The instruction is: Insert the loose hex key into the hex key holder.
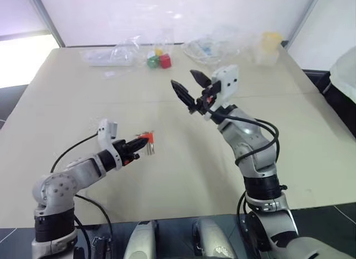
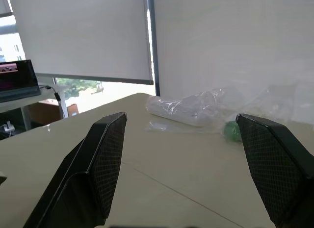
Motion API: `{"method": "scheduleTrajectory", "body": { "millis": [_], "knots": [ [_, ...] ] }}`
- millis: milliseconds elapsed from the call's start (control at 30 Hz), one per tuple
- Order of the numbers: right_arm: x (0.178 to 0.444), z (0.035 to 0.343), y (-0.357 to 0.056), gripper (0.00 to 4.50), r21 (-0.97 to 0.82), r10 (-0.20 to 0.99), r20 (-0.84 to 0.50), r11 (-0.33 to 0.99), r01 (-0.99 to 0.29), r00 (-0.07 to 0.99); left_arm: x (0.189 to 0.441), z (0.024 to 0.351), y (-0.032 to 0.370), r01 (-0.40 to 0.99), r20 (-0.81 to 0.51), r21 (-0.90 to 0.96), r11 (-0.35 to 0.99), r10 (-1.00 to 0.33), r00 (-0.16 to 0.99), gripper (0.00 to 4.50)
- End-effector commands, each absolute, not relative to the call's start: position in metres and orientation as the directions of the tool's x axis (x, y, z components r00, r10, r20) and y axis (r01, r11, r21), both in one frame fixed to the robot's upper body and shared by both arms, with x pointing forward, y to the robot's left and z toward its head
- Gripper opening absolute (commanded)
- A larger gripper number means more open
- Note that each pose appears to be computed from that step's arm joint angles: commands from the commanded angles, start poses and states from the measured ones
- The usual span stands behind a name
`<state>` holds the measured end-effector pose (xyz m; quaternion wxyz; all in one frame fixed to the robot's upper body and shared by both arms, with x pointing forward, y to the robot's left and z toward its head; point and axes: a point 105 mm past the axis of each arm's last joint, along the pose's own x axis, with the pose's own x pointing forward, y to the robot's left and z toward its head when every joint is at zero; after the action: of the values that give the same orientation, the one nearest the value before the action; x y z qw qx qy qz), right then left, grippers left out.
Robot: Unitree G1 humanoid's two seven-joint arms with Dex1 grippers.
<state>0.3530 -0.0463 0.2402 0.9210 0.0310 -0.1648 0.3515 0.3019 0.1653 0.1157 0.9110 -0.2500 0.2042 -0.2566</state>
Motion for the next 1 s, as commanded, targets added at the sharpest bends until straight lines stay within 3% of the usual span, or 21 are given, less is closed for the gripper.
{"method": "scheduleTrajectory", "body": {
  "millis": [33, 133, 233, 433, 467, 667, 800, 1000],
  "knots": [
    [0.346, 0.254, -0.048, 3.68, -0.084, 0.626, 0.381, 0.756, -0.649, 0.68, 0.31, 0.117, 0.196, 0.274, -0.237, -0.532, 0.801, -0.452, 0.86, 0.0],
    [0.346, 0.255, -0.049, 3.68, -0.085, 0.622, 0.381, 0.76, -0.644, 0.684, 0.308, 0.108, 0.21, 0.207, -0.271, -0.549, 0.81, -0.406, 0.873, 0.0],
    [0.347, 0.255, -0.05, 3.75, -0.086, 0.62, 0.38, 0.763, -0.641, 0.687, 0.298, 0.094, 0.217, 0.16, -0.326, -0.562, 0.812, -0.394, 0.859, 1.18],
    [0.348, 0.256, -0.048, 3.75, -0.089, 0.626, 0.38, 0.757, -0.647, 0.681, 0.286, 0.088, 0.227, 0.113, -0.362, -0.559, 0.821, -0.365, 0.858, 4.2],
    [0.348, 0.256, -0.047, 3.75, -0.09, 0.63, 0.379, 0.754, -0.651, 0.678, 0.286, 0.092, 0.231, 0.11, -0.352, -0.553, 0.826, -0.351, 0.868, 4.44],
    [0.341, 0.25, -0.043, 3.75, -0.108, 0.737, 0.299, 0.657, -0.746, 0.606, 0.284, 0.129, 0.264, 0.111, -0.275, -0.457, 0.883, -0.258, 0.926, 4.44],
    [0.32, 0.227, -0.046, 3.75, -0.183, 0.881, 0.101, 0.473, -0.862, 0.462, 0.278, 0.159, 0.262, 0.203, -0.227, -0.344, 0.917, -0.29, 0.93, 4.44],
    [0.295, 0.209, -0.075, 3.75, -0.22, 0.944, -0.162, 0.25, -0.943, 0.288, 0.268, 0.193, 0.255, 0.306, -0.18, -0.163, 0.938, -0.333, 0.926, 4.44]
  ]
}}
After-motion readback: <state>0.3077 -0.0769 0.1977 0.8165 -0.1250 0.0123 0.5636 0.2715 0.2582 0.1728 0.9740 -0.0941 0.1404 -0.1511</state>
